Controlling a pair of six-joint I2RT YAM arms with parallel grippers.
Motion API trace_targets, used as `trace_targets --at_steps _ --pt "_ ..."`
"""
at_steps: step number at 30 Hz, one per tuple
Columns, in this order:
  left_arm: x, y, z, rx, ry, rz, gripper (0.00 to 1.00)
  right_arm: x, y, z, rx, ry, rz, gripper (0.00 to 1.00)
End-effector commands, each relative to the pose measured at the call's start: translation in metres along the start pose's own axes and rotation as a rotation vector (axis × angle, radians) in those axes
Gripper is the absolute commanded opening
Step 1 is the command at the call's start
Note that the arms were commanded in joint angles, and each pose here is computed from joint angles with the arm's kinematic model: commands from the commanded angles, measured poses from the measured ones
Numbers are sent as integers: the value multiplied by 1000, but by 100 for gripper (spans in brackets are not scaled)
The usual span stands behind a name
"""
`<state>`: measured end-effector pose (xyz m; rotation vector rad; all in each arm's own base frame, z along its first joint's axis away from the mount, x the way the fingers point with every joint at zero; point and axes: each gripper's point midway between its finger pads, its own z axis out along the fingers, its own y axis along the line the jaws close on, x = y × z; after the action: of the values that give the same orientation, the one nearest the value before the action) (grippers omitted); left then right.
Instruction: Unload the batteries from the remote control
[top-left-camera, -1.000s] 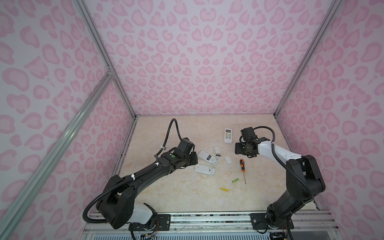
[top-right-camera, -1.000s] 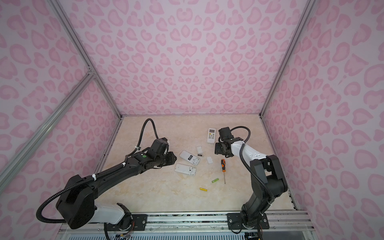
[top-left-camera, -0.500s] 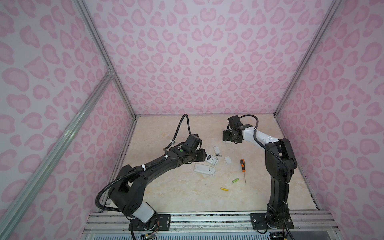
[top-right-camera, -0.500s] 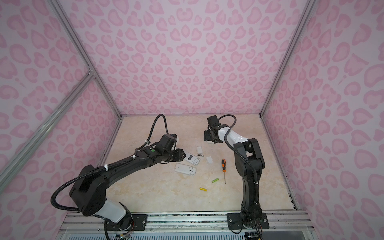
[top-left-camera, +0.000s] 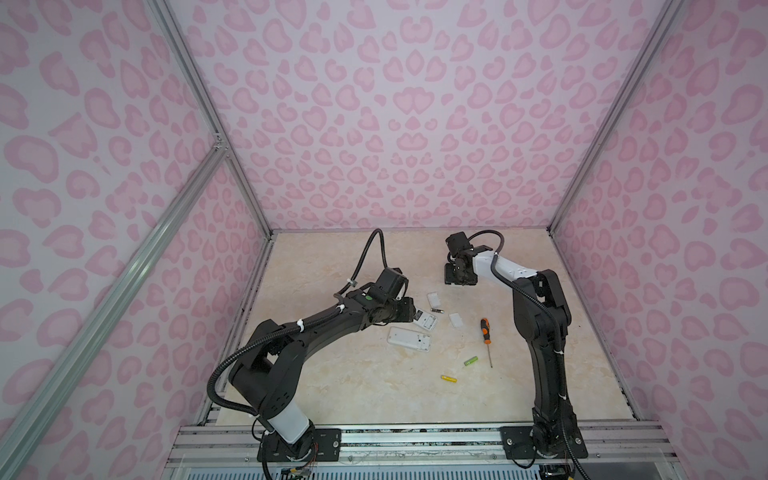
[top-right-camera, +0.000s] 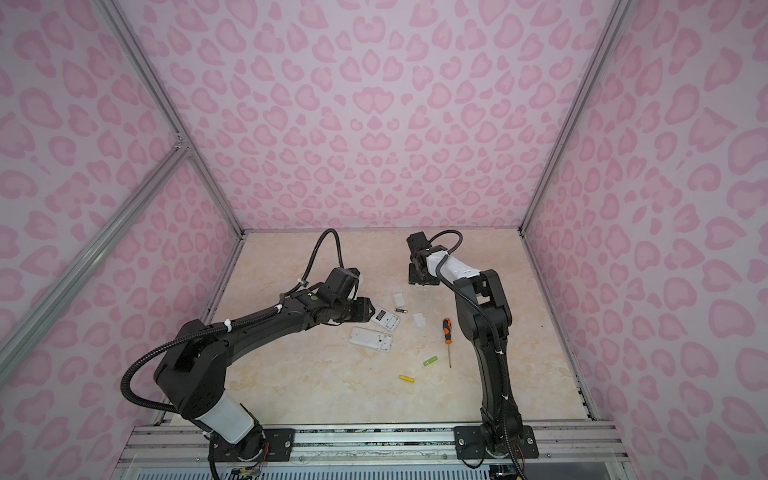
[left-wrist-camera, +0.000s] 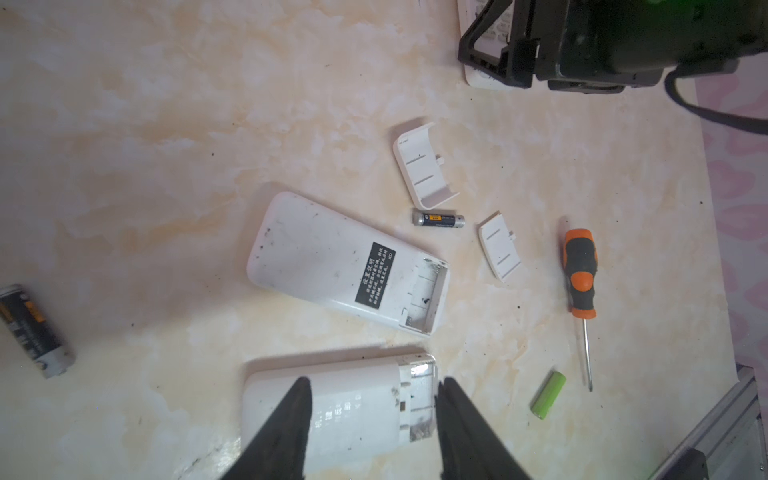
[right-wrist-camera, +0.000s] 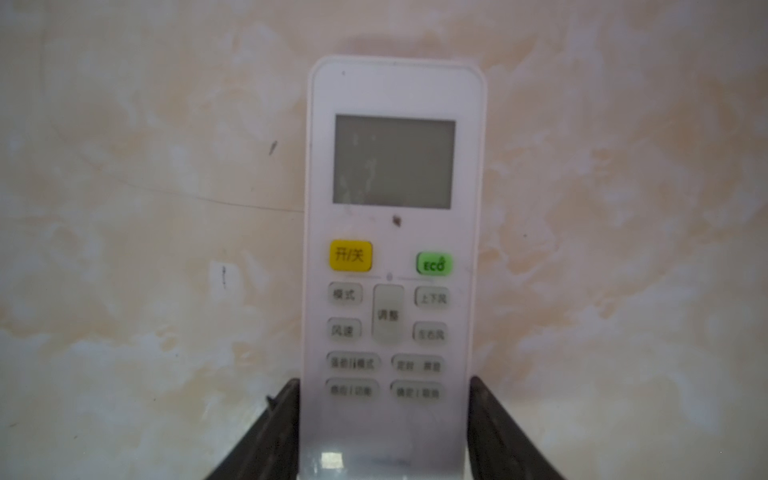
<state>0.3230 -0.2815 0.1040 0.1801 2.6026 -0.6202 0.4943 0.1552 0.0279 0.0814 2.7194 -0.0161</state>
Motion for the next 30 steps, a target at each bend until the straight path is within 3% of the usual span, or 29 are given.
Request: trace_targets --at_steps 1,4,12,16,21,26,30 --pt "-6 6 0 -11 -32 -4 50 4 4 3 -9 8 -25 46" --pt "-6 11 -6 -19 -47 -17 50 6 5 3 -9 12 -37 40" --pt "-16 25 -35 -43 -136 -56 50 12 24 -30 -117 -41 -63 36" --pt "-30 29 -58 -10 -198 -101 51 16 42 -60 -183 -96 -101 34" --pt "-51 25 -90 53 -296 -123 53 44 84 -98 -273 -145 -240 34" --pt "-61 17 -116 114 -375 -100 64 71 131 -151 -399 -232 -338 32" --pt "-63 10 -127 187 -387 -92 66 83 150 -181 -459 -271 -374 30"
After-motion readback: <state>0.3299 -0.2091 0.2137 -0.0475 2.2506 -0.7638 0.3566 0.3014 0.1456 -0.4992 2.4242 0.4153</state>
